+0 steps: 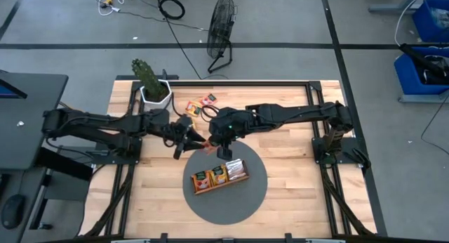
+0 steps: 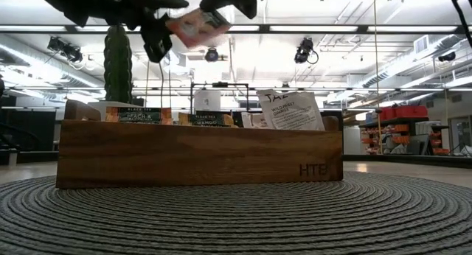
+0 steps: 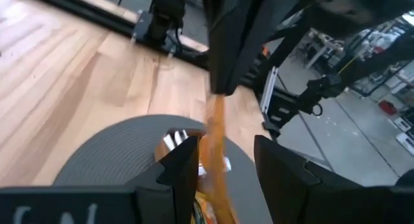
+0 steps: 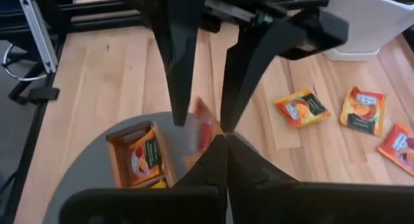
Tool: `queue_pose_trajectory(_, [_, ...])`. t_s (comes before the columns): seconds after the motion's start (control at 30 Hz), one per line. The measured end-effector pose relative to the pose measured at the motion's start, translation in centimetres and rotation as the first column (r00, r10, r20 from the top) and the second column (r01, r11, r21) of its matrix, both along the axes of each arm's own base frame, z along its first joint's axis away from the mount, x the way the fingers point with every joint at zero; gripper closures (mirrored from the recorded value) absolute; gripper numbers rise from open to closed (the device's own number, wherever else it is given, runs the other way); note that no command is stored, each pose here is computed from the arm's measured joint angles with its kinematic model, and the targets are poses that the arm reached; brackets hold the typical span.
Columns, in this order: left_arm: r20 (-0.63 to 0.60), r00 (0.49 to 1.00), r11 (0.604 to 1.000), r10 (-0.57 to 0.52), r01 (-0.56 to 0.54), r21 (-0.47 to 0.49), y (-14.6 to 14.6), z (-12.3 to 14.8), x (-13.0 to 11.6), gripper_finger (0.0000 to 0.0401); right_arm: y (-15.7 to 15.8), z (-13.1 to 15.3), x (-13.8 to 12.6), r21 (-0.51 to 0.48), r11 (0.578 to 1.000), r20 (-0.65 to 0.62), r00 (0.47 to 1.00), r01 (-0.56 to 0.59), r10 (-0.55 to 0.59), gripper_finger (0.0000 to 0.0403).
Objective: Pick & Place Tea
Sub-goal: Put the bottom orange tea bag into the left section of the wooden organizer
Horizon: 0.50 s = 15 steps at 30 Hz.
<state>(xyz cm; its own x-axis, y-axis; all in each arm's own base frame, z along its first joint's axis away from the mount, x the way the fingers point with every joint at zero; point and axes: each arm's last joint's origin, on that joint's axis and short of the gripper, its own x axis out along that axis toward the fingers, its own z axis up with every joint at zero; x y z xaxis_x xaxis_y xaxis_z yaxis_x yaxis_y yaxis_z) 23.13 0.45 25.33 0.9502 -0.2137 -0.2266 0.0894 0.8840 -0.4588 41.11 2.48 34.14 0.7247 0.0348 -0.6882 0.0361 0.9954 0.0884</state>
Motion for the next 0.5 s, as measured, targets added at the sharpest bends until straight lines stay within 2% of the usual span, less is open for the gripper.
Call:
queue_pose_trajectory(0.13, [-0.027,1.0,1.0,0.005,-0.005,-0.016,0.04,-0.58,0.45,0.025,-0.06,0.0,0.0,-0.005,1.0,0.0,1.0,-0.002,0.002,0.0403])
queue_pose_trajectory(0.2, [-0.042,0.999,0.999,0.008,-0.01,-0.032,0.06,-0.76,0.52,0.0265,-0.07,0.0,0.0,-0.006,1.0,0.0,1.0,-0.003,0.003,0.0403])
queue_pose_trajectory(0.27, [-0.041,0.999,0.999,0.008,-0.009,-0.03,0.06,-0.81,0.59,0.0295,-0.05,0.03,0.03,-0.006,1.0,0.004,1.0,-0.003,0.003,0.0403])
queue_pose_trajectory(0.4, [-0.023,1.0,1.0,0.006,-0.007,-0.016,0.12,-0.67,0.63,0.0382,-0.18,0.32,0.3,-0.004,1.0,0.045,0.999,0.001,-0.001,0.0403])
queue_pose_trajectory(0.5, [-0.005,1.0,1.0,0.018,-0.018,-0.014,0.37,-0.52,0.64,0.0389,-0.3,0.4,0.32,-0.013,1.0,0.051,0.999,0.002,-0.001,0.0403])
